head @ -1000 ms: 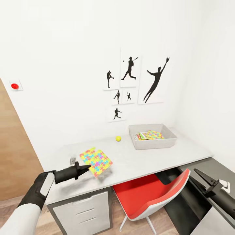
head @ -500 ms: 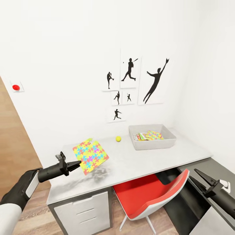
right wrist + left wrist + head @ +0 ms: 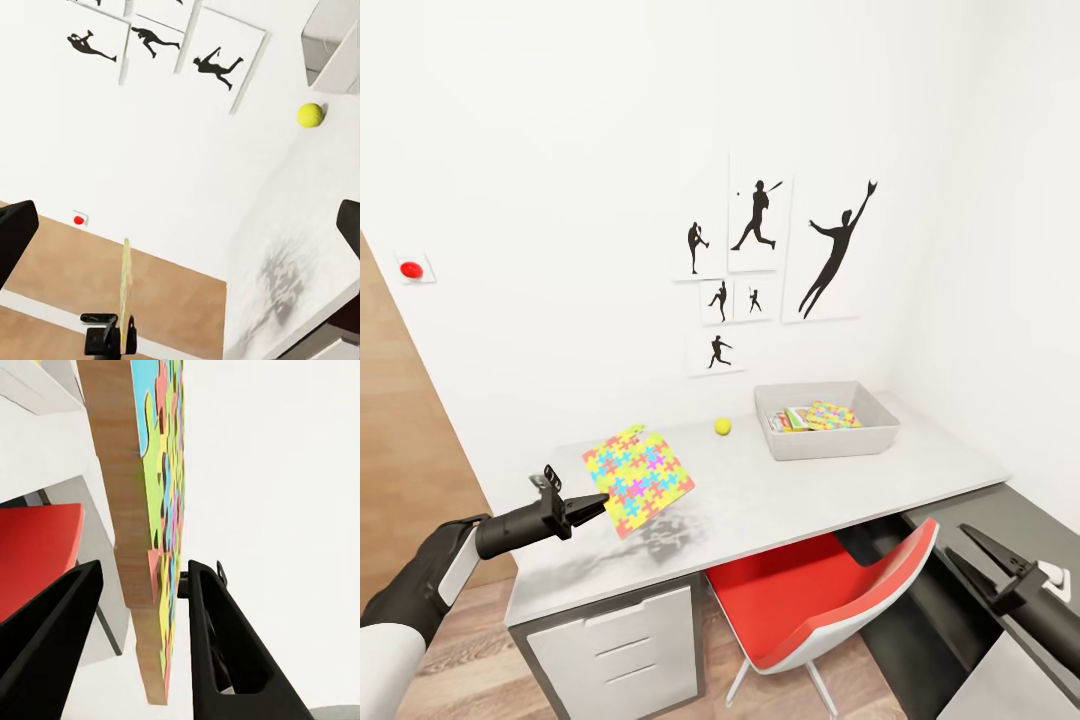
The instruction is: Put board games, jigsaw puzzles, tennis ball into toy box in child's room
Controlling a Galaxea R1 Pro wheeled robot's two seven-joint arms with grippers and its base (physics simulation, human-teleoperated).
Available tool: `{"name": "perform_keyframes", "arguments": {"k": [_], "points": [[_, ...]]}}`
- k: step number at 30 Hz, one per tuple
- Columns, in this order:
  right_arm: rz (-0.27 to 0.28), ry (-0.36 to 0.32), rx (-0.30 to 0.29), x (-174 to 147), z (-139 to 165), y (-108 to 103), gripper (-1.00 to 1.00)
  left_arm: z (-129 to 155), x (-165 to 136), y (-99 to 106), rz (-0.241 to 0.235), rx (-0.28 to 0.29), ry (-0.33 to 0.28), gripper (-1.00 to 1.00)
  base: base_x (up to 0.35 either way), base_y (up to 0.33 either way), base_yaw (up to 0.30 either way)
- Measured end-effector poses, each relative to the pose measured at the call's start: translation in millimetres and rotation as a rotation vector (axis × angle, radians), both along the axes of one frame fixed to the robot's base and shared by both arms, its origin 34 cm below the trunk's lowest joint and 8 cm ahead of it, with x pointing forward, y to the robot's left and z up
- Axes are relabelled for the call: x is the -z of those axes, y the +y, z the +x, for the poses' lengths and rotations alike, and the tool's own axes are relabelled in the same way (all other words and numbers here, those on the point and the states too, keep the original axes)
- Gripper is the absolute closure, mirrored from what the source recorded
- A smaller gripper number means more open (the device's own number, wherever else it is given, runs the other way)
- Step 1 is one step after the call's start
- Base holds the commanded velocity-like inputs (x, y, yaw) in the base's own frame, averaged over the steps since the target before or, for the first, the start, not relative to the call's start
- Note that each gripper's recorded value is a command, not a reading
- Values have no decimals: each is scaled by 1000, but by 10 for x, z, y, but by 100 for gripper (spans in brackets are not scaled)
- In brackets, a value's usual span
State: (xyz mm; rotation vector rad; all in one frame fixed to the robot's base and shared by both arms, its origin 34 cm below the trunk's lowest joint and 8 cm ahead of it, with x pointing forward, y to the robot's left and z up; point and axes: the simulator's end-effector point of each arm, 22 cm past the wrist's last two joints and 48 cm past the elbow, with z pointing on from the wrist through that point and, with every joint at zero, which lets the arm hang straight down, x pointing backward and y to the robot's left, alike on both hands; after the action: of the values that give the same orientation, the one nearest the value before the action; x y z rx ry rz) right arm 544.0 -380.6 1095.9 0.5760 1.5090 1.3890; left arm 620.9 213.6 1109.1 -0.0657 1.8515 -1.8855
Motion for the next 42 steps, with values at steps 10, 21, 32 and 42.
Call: {"name": "perform_keyframes", "arguments": {"k": [10,21,32,42], "points": [[-85,65,5,128,36,-22,-100,-1,7,0,3,0,1,100,0,0,0],[-181,79,34,65,61,-101,-100,-3,15,13,10,0,2,100,0,0,-32],[-180,73,34,37,54,-104,-100,-7,-13,38,13,-3,-4,100,0,0,-260],[-212,11,3,-250,47,19,-100,-11,-33,38,13,-3,-8,100,0,0,-275]]}}
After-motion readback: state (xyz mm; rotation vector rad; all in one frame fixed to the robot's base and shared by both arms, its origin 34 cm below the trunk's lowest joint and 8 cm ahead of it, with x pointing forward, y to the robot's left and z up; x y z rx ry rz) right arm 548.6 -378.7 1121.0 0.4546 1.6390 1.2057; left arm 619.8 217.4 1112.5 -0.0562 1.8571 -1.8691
